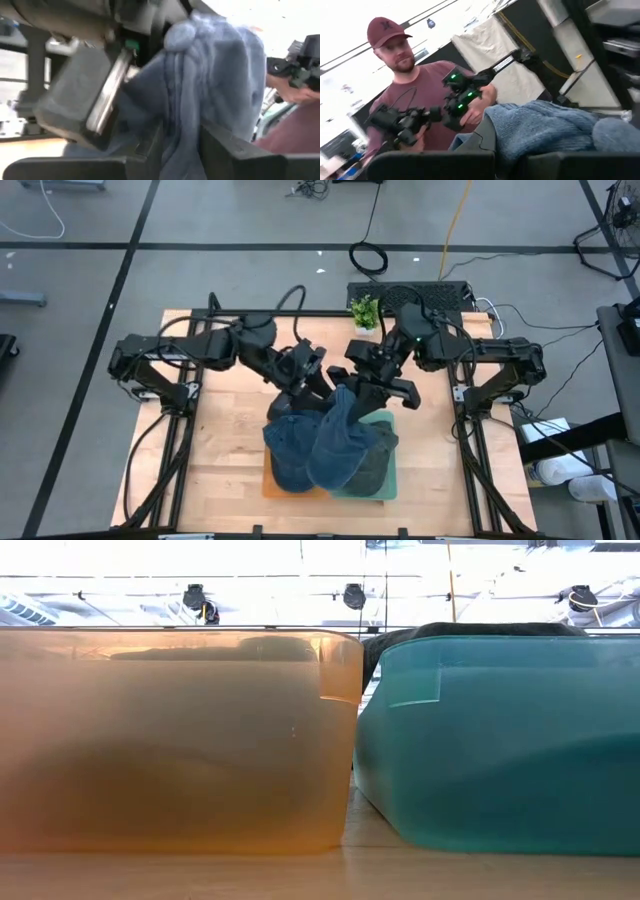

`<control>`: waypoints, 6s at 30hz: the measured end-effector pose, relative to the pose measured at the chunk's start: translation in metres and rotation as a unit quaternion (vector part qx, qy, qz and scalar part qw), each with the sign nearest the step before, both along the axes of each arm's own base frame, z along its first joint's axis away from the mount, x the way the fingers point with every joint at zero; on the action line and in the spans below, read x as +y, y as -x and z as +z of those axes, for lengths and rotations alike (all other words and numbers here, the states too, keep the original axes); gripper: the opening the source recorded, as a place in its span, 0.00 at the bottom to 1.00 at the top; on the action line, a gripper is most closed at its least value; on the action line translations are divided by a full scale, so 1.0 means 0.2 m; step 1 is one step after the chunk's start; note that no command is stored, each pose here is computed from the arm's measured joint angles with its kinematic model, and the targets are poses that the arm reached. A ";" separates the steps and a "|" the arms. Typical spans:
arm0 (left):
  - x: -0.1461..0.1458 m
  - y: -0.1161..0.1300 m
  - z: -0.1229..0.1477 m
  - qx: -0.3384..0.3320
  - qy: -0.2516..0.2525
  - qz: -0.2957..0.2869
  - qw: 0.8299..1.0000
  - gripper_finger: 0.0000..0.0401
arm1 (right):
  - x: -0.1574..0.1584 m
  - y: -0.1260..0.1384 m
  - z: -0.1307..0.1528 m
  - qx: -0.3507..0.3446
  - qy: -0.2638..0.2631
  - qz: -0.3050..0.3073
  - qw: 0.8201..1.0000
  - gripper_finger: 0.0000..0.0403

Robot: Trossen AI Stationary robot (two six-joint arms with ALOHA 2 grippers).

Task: Pick & Place hat
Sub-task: Put the blue cap into the orange bin, then return to Home Position

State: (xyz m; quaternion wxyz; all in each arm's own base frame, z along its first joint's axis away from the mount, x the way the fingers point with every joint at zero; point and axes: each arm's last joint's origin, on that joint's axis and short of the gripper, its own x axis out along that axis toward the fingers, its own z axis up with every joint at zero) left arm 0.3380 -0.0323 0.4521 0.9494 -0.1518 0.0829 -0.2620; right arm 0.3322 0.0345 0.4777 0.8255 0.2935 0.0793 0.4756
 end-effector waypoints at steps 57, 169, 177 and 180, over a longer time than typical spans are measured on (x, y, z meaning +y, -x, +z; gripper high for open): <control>-0.29 0.56 -0.11 0.133 -0.162 0.092 0.973 0.00 | -0.55 0.37 0.35 -0.278 -0.025 -0.363 0.889 0.52; 0.02 1.26 -0.63 -0.175 0.030 0.305 0.936 0.99 | -0.46 0.54 0.06 -0.243 0.092 -0.284 0.923 0.51; 0.05 1.31 -0.66 -0.157 0.020 0.328 0.931 1.00 | -0.26 0.85 -0.41 -0.205 0.069 -0.437 0.873 0.50; 0.05 1.31 -0.66 -0.154 0.012 0.332 0.931 1.00 | -0.16 0.92 -0.60 -0.179 0.040 -0.469 0.864 0.50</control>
